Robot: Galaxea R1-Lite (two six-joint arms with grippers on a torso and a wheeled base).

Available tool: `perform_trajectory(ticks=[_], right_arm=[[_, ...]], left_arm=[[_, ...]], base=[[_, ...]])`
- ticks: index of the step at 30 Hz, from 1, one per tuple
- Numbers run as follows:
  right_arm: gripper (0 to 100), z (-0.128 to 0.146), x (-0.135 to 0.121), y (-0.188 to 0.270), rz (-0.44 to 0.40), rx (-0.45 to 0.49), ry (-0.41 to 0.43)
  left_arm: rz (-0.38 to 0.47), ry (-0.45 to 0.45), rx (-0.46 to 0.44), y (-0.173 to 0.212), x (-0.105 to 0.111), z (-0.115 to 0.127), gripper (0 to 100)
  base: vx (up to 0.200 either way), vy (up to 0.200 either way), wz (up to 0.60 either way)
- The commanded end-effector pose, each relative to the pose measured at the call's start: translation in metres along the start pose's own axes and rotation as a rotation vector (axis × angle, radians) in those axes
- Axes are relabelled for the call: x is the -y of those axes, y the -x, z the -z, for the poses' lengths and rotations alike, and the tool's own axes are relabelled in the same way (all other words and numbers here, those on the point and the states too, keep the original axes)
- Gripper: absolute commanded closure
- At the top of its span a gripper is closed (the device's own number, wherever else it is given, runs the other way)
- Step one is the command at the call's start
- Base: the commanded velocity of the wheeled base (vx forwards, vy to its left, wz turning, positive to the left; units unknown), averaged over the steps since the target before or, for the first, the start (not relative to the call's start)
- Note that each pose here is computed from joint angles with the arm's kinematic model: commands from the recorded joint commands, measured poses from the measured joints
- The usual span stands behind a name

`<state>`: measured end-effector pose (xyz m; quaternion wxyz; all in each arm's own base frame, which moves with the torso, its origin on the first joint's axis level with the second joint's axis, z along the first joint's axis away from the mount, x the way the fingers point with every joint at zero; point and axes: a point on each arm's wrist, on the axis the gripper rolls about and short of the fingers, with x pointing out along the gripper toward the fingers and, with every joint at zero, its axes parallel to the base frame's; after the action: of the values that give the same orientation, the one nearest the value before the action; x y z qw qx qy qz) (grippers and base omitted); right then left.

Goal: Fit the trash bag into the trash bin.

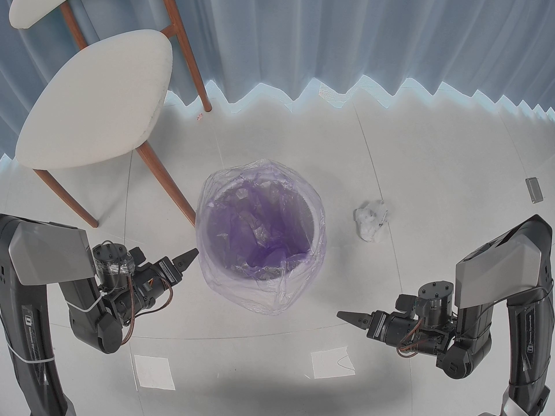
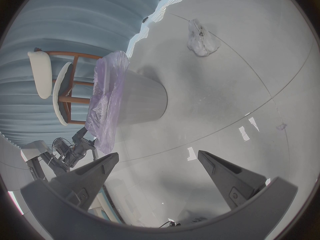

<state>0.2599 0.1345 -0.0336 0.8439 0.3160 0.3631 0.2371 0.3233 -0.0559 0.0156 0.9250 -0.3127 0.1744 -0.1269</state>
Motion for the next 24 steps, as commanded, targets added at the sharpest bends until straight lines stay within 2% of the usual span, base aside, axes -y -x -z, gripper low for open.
perform_trajectory(ticks=[1,5,12,17,24], right_arm=[[0,-0.001,-0.001,0.0,-0.01,0.011,0.005],[0,-0.001,-0.001,0.0,-0.012,0.011,0.005],[0,-0.001,-0.001,0.0,-0.011,0.01,0.005],[0,-0.001,-0.001,0.0,-0.01,0.009,0.004],[0,0.0,-0.001,0.0,-0.01,0.009,0.005]], left_arm=[[-0.009,0.004,-0.015,-0.01,-0.008,0.007,0],[-0.022,0.008,-0.029,-0.02,-0.016,0.015,0],[0.014,0.013,-0.049,-0.027,-0.018,0.017,0],[-0.009,0.017,-0.048,-0.039,-0.032,0.024,0],[-0.018,0.02,-0.047,-0.048,-0.04,0.029,0]], base=[[0.0,0.0,0.0],[0.0,0.0,0.0],[0.0,0.0,0.0],[0.0,0.0,0.0],[0.0,0.0,0.0]])
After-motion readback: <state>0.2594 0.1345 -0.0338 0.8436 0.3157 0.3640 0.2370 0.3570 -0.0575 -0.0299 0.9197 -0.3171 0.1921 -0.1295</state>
